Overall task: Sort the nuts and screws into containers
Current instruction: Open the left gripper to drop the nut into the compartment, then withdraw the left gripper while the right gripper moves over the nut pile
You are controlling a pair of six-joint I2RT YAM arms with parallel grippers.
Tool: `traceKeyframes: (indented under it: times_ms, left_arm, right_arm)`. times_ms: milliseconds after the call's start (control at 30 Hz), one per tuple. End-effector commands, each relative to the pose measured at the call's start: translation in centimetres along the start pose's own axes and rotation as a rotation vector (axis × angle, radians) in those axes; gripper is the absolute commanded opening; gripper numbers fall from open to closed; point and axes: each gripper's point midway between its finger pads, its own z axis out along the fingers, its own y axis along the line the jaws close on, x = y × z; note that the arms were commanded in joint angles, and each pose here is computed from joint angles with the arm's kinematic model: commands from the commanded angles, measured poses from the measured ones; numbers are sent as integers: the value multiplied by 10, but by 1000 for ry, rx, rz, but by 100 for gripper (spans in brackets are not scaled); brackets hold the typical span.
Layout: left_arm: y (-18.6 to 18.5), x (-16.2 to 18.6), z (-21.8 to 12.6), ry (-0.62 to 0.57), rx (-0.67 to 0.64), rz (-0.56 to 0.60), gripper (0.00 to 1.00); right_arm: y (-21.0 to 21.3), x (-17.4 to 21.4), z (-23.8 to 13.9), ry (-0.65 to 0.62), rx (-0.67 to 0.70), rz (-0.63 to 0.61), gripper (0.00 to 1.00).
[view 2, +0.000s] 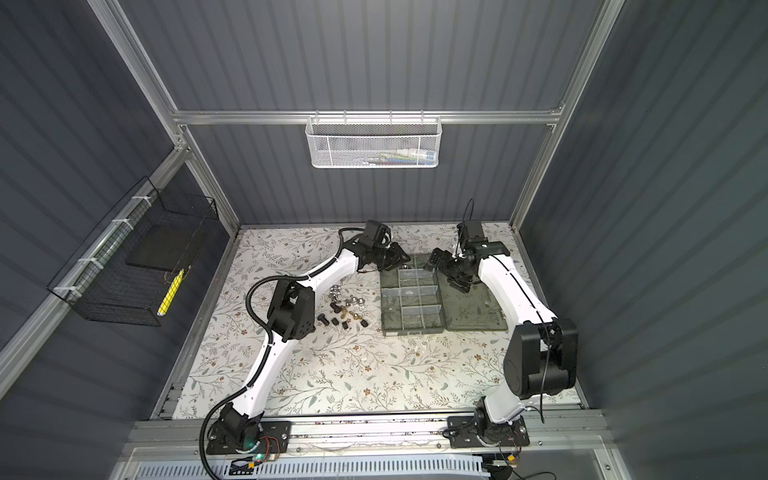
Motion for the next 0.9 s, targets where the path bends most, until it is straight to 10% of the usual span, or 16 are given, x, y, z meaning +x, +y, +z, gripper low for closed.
traceKeyframes:
  times_ms: [0,333,867]
  left_arm:
    - [-20,-7,-24,-20,-4,16,37]
    - [-50,-22,-68,-78,1,95,45]
    - [1,-39,-193,-203,-191,126,58]
  right_arm:
    - [2,0,-6,-12,-17,13,99]
    - [14,-2,-7,-34,-46,-9,99]
    - [97,22,19,28,-41,-278,99]
